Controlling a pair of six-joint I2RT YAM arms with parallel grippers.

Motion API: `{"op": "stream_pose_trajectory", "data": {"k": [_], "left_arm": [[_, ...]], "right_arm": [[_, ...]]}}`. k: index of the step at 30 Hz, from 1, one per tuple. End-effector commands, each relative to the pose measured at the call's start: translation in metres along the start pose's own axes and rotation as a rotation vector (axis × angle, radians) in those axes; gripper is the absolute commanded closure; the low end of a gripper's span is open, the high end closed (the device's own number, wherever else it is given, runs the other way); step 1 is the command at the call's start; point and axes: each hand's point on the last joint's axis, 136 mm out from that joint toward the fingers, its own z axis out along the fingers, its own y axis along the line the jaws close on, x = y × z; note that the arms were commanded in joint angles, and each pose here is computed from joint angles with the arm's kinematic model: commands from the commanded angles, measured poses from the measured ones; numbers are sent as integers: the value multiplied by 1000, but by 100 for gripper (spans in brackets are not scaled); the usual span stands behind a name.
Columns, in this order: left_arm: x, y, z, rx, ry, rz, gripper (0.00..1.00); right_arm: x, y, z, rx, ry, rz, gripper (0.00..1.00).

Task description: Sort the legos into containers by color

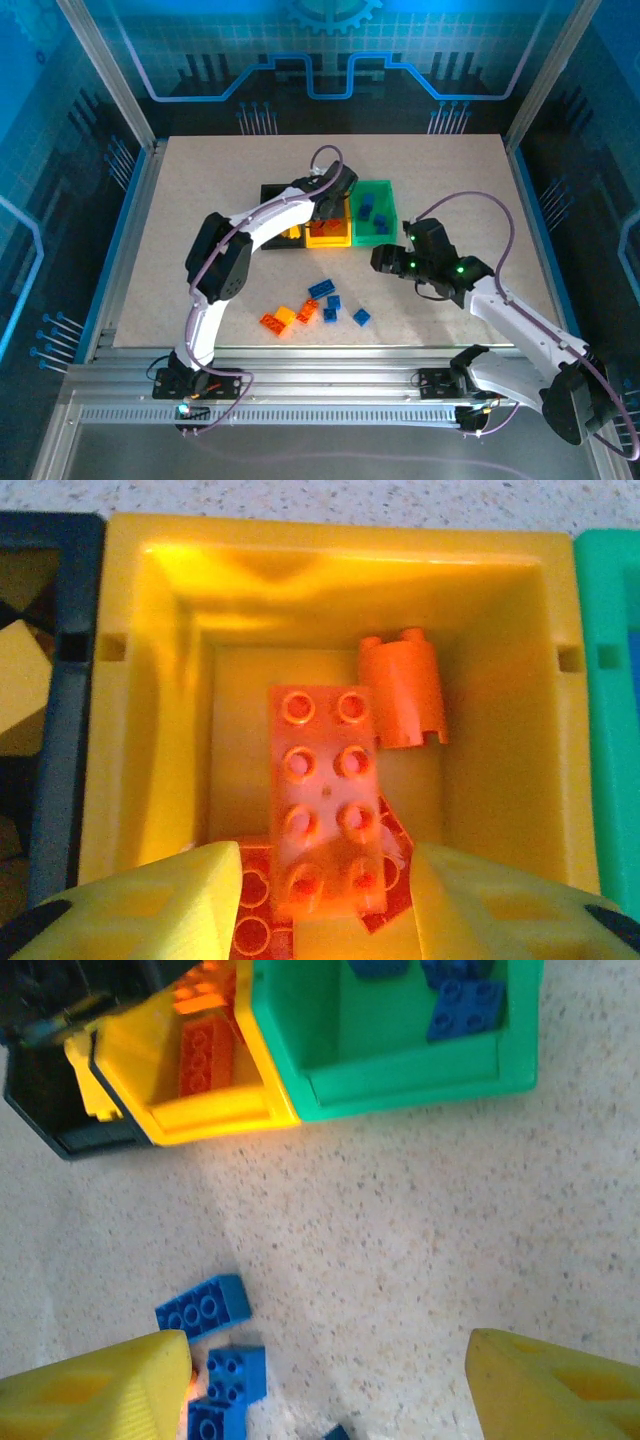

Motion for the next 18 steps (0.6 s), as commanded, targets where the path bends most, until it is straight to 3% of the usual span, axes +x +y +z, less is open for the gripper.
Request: {"op": "stream_pose_trajectory", "data": {"k": [1, 5, 9, 13, 18], "left_arm": [[-3, -12, -17, 46, 18, 16, 38], [-14, -22, -53, 136, -21, -5, 25], [-15, -36, -108, 266, -83, -8, 2], [8, -36, -154, 358, -110, 12, 1], [52, -2, -171, 379, -77, -18, 1]], "right_arm": [[30, -10, 3, 9, 132, -6, 25], [54, -8, 6, -1, 232, -55, 25], [80, 4, 10, -19, 321, -149, 23], [106, 11, 22, 8, 406, -274, 21], [120, 7, 41, 95, 456, -379, 21]]}}
